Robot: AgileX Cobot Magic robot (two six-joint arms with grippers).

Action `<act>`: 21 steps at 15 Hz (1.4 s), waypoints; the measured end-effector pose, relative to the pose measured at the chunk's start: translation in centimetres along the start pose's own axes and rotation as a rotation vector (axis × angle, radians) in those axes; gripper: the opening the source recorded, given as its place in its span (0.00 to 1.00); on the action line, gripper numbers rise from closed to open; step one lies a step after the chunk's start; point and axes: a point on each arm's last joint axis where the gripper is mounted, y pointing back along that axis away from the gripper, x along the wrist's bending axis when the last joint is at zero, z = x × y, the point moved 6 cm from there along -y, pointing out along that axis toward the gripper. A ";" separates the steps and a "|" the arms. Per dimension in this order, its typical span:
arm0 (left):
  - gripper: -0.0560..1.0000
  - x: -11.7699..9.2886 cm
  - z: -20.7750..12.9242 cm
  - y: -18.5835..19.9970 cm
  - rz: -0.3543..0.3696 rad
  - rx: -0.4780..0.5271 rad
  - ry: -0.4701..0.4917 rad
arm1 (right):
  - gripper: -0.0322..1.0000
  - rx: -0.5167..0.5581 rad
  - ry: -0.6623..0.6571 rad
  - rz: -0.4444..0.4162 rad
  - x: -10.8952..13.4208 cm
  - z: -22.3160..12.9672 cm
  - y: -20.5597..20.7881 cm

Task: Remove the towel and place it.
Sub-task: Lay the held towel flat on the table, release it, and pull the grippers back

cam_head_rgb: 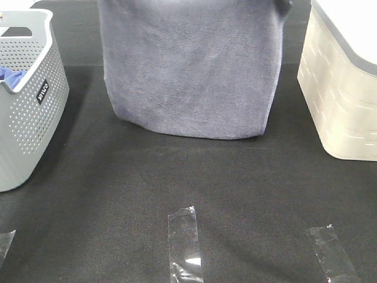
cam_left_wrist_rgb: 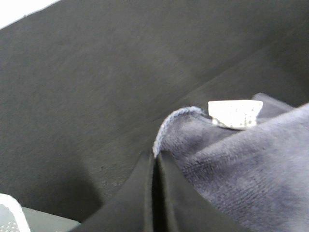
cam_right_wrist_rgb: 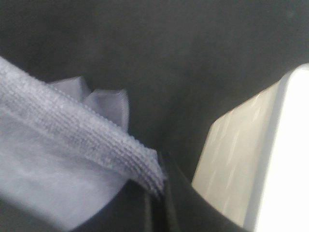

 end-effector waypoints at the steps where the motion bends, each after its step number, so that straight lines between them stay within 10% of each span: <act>1: 0.05 0.2 0.3 -1.2 0.028 -0.058 -0.021 | 0.03 -0.052 0.008 -0.055 -0.4 0.8 -1.2; 7: 0.05 2.2 12.0 5.3 0.213 -1.013 -0.056 | 0.03 -0.667 0.044 -0.357 -5.3 10.4 5.2; 10: 0.05 3.0 15.2 10.1 0.263 -1.220 -0.062 | 0.03 -0.786 -0.031 -0.416 -8.0 11.6 11.0; 13: 0.05 5.1 14.6 9.3 0.287 -1.094 -0.068 | 0.03 -0.685 -0.096 -0.410 -9.3 10.1 10.4; 21: 0.05 3.5 3.1 0.3 0.081 -0.145 0.035 | 0.03 -0.187 -0.063 -0.139 -3.8 3.6 2.8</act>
